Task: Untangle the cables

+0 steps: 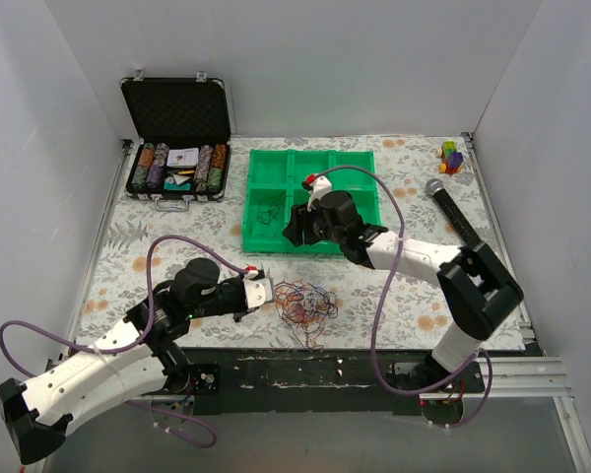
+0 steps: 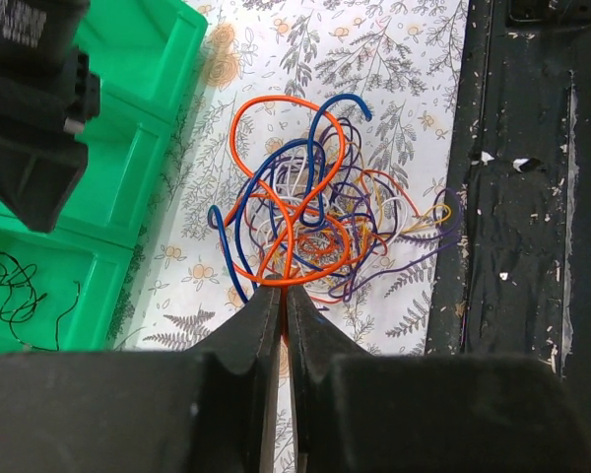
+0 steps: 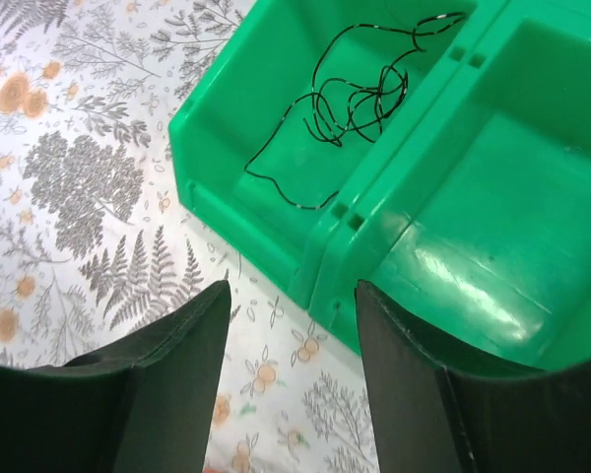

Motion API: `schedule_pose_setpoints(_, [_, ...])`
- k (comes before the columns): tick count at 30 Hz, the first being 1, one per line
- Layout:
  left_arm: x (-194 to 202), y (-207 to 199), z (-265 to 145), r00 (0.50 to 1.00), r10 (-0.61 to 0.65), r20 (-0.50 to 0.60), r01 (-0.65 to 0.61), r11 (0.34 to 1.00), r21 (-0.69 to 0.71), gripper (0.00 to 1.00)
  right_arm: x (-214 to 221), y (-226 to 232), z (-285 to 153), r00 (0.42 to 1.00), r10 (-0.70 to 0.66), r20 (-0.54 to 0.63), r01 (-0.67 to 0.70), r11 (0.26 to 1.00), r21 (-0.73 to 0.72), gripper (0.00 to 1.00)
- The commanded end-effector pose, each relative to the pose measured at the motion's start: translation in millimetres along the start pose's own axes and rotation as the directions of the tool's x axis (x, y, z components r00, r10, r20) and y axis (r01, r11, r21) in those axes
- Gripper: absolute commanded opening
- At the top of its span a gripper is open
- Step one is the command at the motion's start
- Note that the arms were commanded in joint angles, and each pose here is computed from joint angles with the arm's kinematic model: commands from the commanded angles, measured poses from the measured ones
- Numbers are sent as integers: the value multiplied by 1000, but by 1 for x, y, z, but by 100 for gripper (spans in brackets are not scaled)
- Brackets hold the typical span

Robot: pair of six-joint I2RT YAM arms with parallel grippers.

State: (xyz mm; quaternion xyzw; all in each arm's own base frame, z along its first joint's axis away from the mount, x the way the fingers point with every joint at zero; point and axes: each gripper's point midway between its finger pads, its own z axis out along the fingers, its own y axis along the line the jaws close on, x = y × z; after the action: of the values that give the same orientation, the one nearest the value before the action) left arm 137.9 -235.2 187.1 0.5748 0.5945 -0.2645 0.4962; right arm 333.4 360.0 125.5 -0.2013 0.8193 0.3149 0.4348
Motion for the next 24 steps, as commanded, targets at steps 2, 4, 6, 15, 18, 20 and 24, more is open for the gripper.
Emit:
schedule_pose_setpoints(2, [0,-9,1,1000,13,11,-13,999,45,3,-26,13,-53,997,0,73,2,1000,-22,64])
schedule_pose_setpoints(4, [8,-11,3,1000,9,-5,-9,999,51,2,-22,19,-71,997,6,78,-1,998,-55,68])
schedule_pose_setpoints(6, [12,-11,3,1000,13,-12,-12,999,46,0,-22,28,-91,995,21,94,-12,995,-103,68])
schedule_pose_setpoints(15, [24,1,7,997,76,-9,-76,997,-34,0,2,79,-176,989,112,97,-68,925,-373,72])
schedule_pose_setpoints(18, [27,1,10,998,67,-19,-68,997,-27,0,11,96,-190,992,97,87,-45,881,-472,71])
schedule_pose_setpoints(20, [26,2,12,998,64,-19,-65,997,-29,0,14,105,-194,993,91,72,-40,851,-524,69])
schedule_pose_setpoints(24, [22,5,13,998,69,-13,-70,997,-39,0,18,122,-198,997,64,37,-30,801,-598,65])
